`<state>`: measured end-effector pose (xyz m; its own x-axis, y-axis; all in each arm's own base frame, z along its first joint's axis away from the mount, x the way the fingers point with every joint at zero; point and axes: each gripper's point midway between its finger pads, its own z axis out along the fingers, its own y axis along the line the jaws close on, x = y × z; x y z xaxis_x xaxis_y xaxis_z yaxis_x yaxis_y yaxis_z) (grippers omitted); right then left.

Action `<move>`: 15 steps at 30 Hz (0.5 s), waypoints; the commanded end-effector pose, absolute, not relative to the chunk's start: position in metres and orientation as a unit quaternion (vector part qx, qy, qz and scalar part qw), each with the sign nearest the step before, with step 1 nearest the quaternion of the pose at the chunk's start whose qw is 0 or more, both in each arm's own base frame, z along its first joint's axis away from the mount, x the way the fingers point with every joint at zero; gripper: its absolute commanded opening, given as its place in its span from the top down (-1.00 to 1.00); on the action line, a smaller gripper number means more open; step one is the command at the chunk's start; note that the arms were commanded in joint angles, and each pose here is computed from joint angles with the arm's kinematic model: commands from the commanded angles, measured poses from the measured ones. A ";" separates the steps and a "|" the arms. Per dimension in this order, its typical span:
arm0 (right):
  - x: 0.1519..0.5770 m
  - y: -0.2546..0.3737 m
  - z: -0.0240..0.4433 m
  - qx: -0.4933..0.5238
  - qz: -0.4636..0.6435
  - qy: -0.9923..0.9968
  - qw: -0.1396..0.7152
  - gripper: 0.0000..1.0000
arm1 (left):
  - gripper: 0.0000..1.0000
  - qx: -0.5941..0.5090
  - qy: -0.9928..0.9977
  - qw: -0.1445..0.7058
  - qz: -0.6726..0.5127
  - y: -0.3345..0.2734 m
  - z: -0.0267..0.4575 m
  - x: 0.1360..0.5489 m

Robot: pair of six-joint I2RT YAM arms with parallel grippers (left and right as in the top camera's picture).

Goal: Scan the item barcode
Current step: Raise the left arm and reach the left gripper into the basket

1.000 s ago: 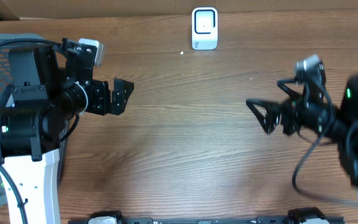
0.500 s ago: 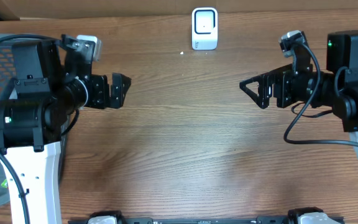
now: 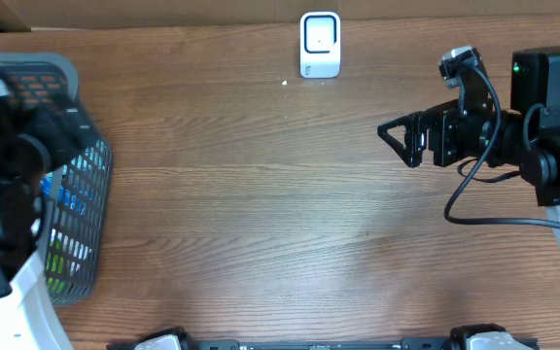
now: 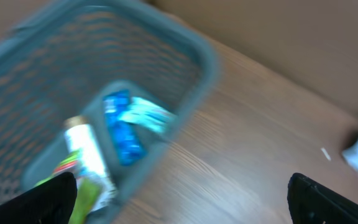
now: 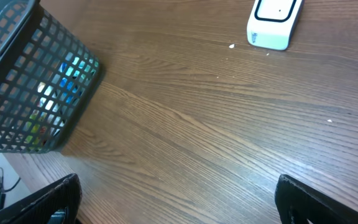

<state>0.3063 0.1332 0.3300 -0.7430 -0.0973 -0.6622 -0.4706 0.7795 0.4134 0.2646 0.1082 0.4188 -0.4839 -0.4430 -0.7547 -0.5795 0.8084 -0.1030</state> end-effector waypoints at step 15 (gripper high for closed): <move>0.316 0.134 0.329 -0.157 0.287 0.890 0.318 -1.00 | -1.00 -0.519 0.827 0.205 0.073 0.244 0.301 0.267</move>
<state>0.3134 0.1333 0.3206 -0.7625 -0.0978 -0.6395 -0.4547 0.7842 0.4223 0.2547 0.2426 0.3177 -0.3688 -0.7997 -0.4738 -0.8904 0.4502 -0.0667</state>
